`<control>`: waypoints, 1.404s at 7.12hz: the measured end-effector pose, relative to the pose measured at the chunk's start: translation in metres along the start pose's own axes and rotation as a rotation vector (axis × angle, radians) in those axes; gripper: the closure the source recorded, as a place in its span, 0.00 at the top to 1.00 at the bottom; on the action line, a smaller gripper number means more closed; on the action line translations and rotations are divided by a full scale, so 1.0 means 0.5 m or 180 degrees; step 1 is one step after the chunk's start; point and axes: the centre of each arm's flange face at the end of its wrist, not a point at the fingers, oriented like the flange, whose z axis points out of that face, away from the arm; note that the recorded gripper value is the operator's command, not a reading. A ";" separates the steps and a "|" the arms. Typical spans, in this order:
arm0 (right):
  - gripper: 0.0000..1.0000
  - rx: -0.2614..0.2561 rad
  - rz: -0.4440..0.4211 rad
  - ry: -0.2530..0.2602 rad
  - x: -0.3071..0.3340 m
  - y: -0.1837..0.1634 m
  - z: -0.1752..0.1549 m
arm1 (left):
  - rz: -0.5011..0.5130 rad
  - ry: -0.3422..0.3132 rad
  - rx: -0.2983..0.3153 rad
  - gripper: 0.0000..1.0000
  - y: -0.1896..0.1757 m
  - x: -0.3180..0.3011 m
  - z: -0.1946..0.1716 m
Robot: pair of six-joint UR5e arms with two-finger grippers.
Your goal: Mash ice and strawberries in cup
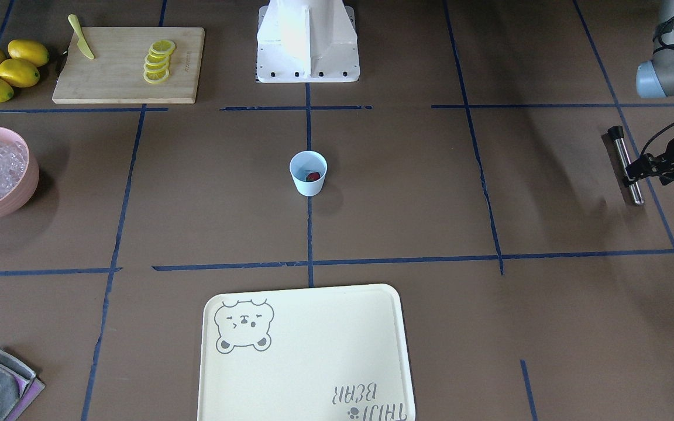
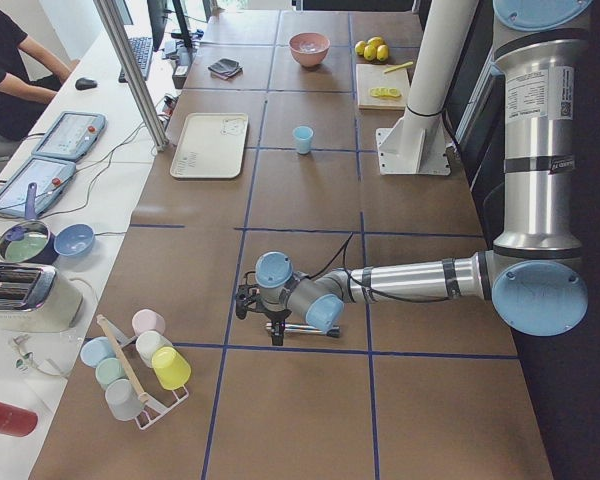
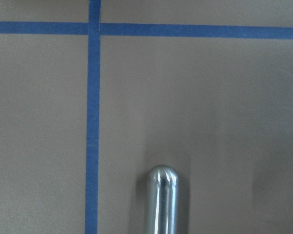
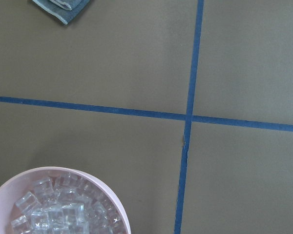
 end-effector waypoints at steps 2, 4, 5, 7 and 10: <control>1.00 0.0001 -0.0001 0.0000 0.000 0.000 0.000 | 0.0065 0.0010 -0.0028 1.00 -0.002 0.020 0.014; 1.00 0.0005 -0.0007 0.0002 -0.002 -0.002 -0.001 | 0.0103 0.0007 -0.0070 0.99 0.004 0.029 0.026; 1.00 0.0011 -0.0013 0.0001 -0.003 -0.005 -0.003 | 0.0107 0.0002 -0.0085 0.98 0.008 0.027 0.030; 1.00 0.0017 -0.0015 0.0001 -0.004 -0.007 -0.005 | 0.0099 -0.0013 -0.0105 0.94 0.015 0.020 0.034; 1.00 0.0025 -0.0030 -0.0001 -0.009 -0.014 -0.008 | 0.0087 -0.0068 -0.0082 0.50 0.014 0.014 0.035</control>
